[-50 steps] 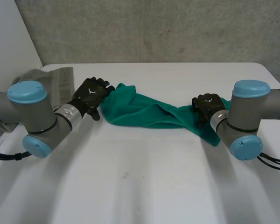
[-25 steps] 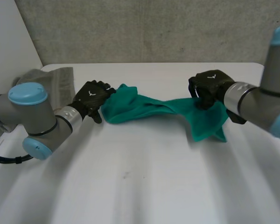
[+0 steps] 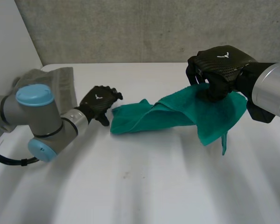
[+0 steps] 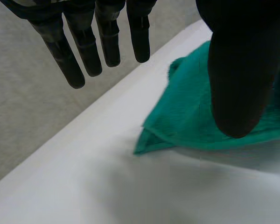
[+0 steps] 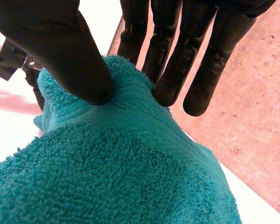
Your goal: Fold the laundry.
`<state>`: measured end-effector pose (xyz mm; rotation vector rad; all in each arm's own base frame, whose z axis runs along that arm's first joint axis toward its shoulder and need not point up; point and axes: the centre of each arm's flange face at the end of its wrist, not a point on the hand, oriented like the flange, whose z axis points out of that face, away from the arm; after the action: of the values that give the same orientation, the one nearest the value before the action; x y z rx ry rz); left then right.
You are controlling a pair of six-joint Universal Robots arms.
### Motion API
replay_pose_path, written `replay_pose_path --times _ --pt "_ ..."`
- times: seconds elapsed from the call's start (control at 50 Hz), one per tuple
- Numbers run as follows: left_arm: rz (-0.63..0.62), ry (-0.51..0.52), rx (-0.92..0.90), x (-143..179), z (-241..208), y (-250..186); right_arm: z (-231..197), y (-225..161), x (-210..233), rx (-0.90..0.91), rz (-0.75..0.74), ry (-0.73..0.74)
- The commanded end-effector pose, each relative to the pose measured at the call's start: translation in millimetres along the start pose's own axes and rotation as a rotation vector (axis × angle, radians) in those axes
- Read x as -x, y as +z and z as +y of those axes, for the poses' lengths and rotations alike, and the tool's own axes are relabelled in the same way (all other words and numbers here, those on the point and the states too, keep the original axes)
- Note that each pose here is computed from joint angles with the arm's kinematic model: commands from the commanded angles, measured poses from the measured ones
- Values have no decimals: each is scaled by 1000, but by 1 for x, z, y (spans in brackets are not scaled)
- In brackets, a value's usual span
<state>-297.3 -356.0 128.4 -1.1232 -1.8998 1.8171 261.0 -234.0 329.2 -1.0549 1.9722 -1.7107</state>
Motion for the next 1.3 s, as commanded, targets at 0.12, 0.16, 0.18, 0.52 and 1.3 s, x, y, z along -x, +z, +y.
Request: replay_pose_path --times 0.12,0.16,0.18,0.52,1.3 --pt "81 -51 76 -6 -16 -25 -2 0 1 -14 0 -7" --pt "88 -65 92 -3 -17 -30 -3 0 1 -18 0 -9" --pt "106 -78 103 -4 -17 -34 -4 0 1 -21 2 -10" --pt "215 -96 111 -36 -4 -23 -5 0 -1 -30 5 17" --pt "-216 93 -214 -5 -150 -125 66 58 -22 310 -15 -206"
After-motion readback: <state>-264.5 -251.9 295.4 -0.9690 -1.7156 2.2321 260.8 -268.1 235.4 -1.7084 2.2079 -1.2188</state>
